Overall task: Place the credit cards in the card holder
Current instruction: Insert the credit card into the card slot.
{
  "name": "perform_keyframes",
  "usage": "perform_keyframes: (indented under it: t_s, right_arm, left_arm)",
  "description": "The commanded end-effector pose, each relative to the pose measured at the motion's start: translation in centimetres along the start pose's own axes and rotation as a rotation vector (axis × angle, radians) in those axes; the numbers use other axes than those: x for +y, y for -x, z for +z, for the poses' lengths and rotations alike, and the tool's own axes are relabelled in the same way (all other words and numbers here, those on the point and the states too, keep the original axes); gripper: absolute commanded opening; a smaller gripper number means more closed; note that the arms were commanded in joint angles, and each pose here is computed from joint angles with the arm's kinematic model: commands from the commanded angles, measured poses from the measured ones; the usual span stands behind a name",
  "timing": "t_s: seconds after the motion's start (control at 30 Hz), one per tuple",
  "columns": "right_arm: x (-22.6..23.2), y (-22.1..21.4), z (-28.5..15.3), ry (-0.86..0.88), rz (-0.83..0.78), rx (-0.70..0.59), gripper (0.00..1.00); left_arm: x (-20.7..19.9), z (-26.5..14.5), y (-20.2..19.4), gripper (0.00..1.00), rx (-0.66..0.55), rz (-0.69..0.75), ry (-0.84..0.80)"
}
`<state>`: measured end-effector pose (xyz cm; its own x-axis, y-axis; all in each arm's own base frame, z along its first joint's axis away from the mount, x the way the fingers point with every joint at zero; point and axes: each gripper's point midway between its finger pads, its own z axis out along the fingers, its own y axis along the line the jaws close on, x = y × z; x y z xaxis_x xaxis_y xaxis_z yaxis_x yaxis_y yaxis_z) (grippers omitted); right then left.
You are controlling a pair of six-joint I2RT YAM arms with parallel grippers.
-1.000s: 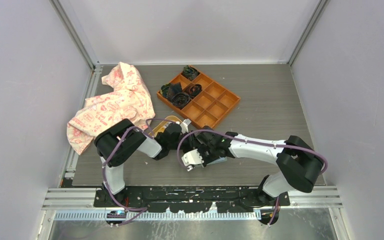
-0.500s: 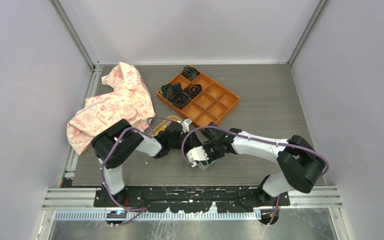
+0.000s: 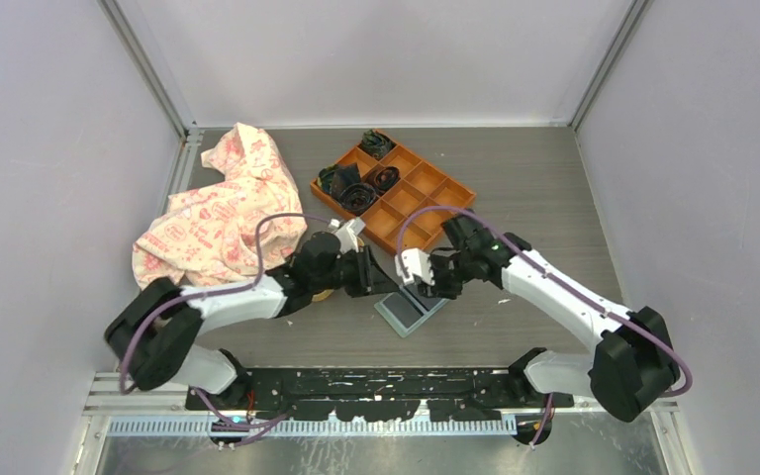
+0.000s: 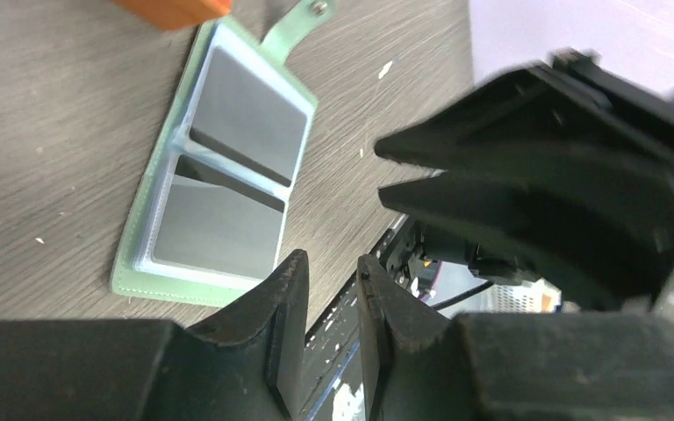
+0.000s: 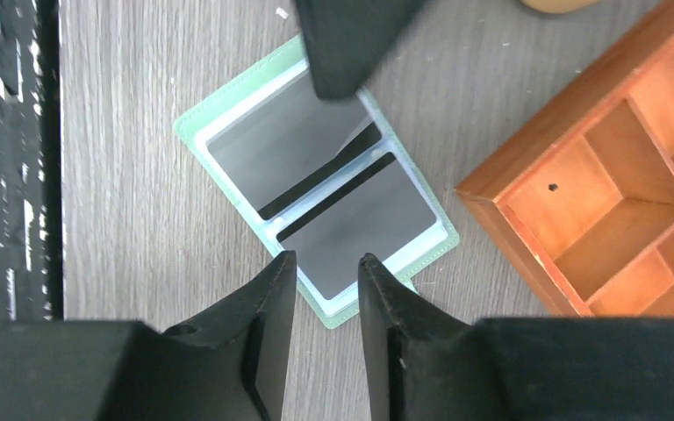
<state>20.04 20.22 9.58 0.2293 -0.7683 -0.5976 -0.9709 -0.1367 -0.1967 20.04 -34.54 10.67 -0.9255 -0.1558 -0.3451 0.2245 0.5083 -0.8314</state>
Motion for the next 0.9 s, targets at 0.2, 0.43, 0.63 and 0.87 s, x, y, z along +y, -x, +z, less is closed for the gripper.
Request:
perform_keyframes:
  t_s: [0.2,0.43,0.63,0.87]
  right_arm:
    - [-0.9,3.0,-3.8,0.154,0.657,-0.283,0.45]
    - [-2.1,-1.5,-1.4,0.119,0.905,-0.060,0.47]
    - [-2.7,-3.8,0.2,0.080,0.970,0.033,0.49]
    - [-3.2,-5.1,1.9,0.093,1.044,0.101,0.49]
  left_arm:
    - [-1.9,-8.8,4.1,0.29,-0.365,0.410,0.007]
    - [0.7,-13.1,4.3,0.85,-0.612,0.432,0.007]
    - [1.9,-14.3,2.9,0.88,-0.652,0.431,-0.034]
    - [3.0,-13.8,1.7,0.83,-0.605,0.401,-0.035]
